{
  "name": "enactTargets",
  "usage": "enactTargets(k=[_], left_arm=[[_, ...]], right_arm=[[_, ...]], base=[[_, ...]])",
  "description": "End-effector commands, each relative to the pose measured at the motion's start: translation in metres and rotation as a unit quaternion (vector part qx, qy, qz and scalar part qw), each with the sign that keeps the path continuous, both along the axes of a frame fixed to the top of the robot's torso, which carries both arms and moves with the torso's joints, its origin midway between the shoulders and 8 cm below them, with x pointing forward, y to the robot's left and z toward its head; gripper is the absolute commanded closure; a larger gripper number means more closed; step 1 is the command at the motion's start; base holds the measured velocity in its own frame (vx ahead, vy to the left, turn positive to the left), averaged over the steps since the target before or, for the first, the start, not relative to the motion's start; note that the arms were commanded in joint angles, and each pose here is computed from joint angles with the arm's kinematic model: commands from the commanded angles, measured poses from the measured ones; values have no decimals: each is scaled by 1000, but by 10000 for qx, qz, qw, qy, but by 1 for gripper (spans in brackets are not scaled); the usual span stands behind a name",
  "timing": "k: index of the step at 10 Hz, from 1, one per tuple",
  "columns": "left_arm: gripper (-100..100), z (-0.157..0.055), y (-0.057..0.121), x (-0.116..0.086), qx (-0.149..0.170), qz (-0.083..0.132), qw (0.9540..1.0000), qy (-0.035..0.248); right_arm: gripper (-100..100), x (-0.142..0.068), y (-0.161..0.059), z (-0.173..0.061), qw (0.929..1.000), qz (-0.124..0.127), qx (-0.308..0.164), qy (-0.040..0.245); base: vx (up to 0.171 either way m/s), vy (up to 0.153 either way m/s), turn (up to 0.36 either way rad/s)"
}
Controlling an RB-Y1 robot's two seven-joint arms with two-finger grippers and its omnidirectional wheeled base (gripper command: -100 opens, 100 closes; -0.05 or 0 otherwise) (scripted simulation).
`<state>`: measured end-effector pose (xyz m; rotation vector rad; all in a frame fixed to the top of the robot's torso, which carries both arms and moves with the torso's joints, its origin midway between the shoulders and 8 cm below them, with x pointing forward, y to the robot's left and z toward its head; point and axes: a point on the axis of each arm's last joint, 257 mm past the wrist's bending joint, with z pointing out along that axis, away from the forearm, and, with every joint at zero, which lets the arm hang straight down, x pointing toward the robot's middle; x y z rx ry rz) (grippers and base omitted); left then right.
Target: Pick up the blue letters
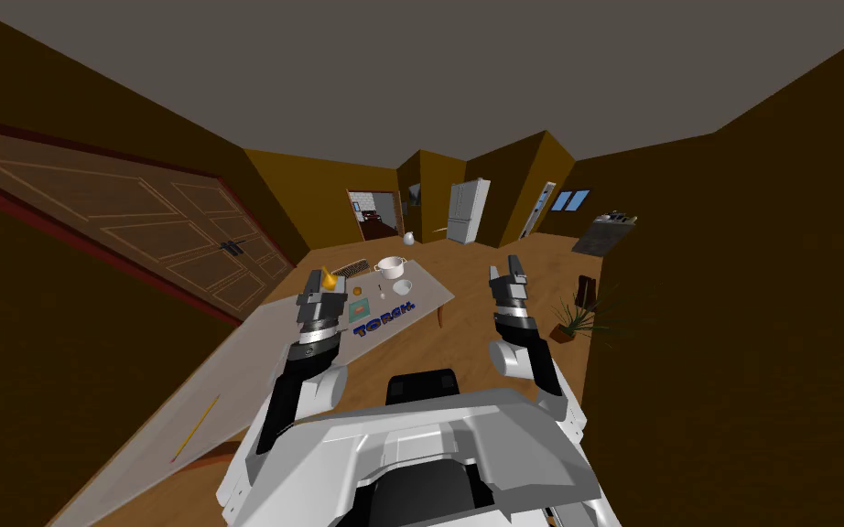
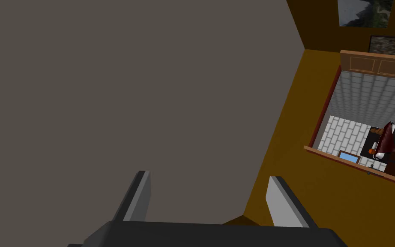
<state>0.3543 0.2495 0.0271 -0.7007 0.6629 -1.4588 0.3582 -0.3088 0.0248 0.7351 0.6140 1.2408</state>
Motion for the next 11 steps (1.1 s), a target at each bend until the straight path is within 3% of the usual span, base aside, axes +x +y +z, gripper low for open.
enactTargets(k=[1,7,8,10,11], left_arm=[[-100,-11,1,10,80,-81,9998,187],[-100,-63,30,63,76,-177,9935,1117],[-100,-65,30,63,73,-173,9933,1144],[-100,-84,49,84,-10,-136,9886,1499],[-100,-87,50,85,-17,-126,9877,1557]], right_arm=[[0,0,0,0,10000,0,0,0],[0,0,0,0,10000,1,1,-1],[0,0,0,0,10000,1,1,-1],[0,0,0,0,10000,0,1,0],[0,0,0,0,10000,1,1,0]], base=[[3,-33,-51],[-9,-81,-61],[-5,-62,-25],[-2,-72,-76],[0,-60,-24]])
